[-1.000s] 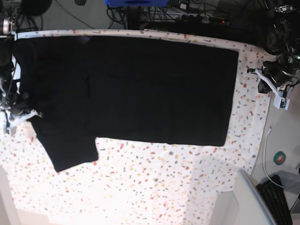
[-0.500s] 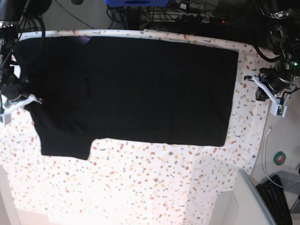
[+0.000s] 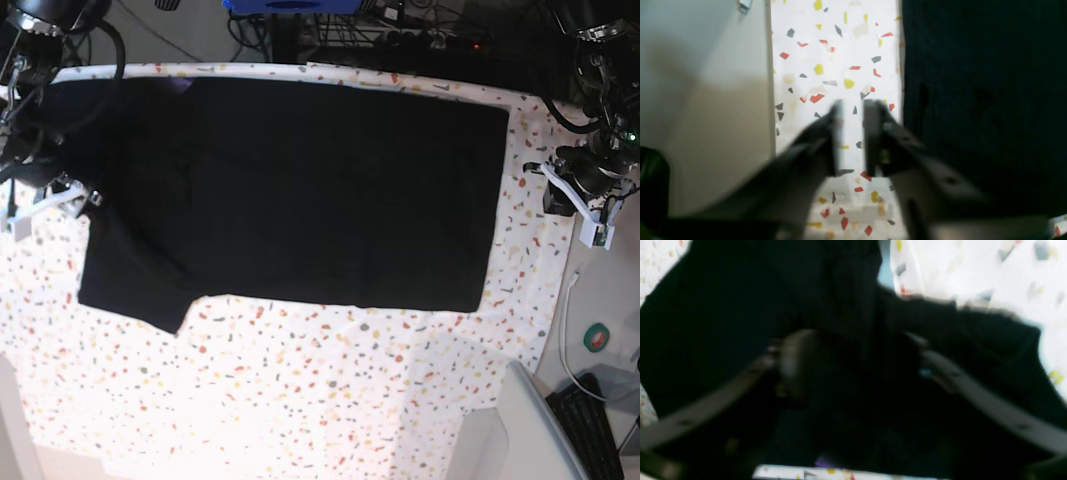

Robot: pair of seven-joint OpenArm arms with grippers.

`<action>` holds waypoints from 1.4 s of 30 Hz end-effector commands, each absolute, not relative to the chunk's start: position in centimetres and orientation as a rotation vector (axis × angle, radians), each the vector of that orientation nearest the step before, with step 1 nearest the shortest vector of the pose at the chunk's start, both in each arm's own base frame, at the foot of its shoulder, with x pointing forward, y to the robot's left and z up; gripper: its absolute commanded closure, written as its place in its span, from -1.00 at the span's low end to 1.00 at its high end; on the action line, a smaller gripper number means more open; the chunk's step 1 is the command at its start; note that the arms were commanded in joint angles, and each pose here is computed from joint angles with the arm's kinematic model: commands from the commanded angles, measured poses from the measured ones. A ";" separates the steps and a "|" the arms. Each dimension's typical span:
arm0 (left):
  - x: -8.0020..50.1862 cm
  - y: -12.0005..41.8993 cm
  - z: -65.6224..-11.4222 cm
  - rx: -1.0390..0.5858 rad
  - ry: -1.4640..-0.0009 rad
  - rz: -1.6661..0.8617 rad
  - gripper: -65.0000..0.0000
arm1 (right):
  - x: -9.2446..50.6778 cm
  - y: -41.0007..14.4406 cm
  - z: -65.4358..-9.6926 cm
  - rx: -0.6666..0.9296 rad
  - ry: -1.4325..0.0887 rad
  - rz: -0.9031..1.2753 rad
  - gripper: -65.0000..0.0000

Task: Layout the t-shirt on the table in an organized manner, then fold the t-shirt properly
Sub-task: 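Grasp the shirt's side edges near the hem with both grippers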

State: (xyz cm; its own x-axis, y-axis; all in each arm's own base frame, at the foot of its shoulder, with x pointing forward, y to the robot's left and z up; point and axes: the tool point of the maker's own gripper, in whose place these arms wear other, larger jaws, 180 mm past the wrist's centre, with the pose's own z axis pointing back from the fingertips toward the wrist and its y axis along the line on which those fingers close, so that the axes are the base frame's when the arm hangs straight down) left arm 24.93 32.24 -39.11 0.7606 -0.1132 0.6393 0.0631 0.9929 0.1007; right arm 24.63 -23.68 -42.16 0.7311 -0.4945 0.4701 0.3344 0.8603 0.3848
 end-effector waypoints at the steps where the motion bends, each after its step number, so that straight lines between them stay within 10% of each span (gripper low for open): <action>1: 25.5 32.9 -38.1 0.088 -0.737 -0.097 0.41 | 27.0 -24.9 -40.1 0.269 -0.689 -0.451 -0.28; 11: 24.7 33.2 -39.7 0.068 -0.695 -0.067 0.88 | 36.4 -29.4 -45.6 0.138 -0.615 -0.427 -0.28; 20: 24.6 35.8 -38.5 0.111 -0.725 0.007 0.92 | 36.1 -27.9 -49.5 0.124 -0.539 -0.371 -0.27; 34: 25.8 36.0 -39.4 0.084 -0.719 0.039 0.87 | 36.7 -25.4 -49.3 0.149 -0.568 -0.328 1.00; 42: 33.2 33.2 -39.0 -0.013 -0.764 -0.006 -0.36 | 37.6 -25.5 -47.3 0.129 -0.659 -0.287 1.00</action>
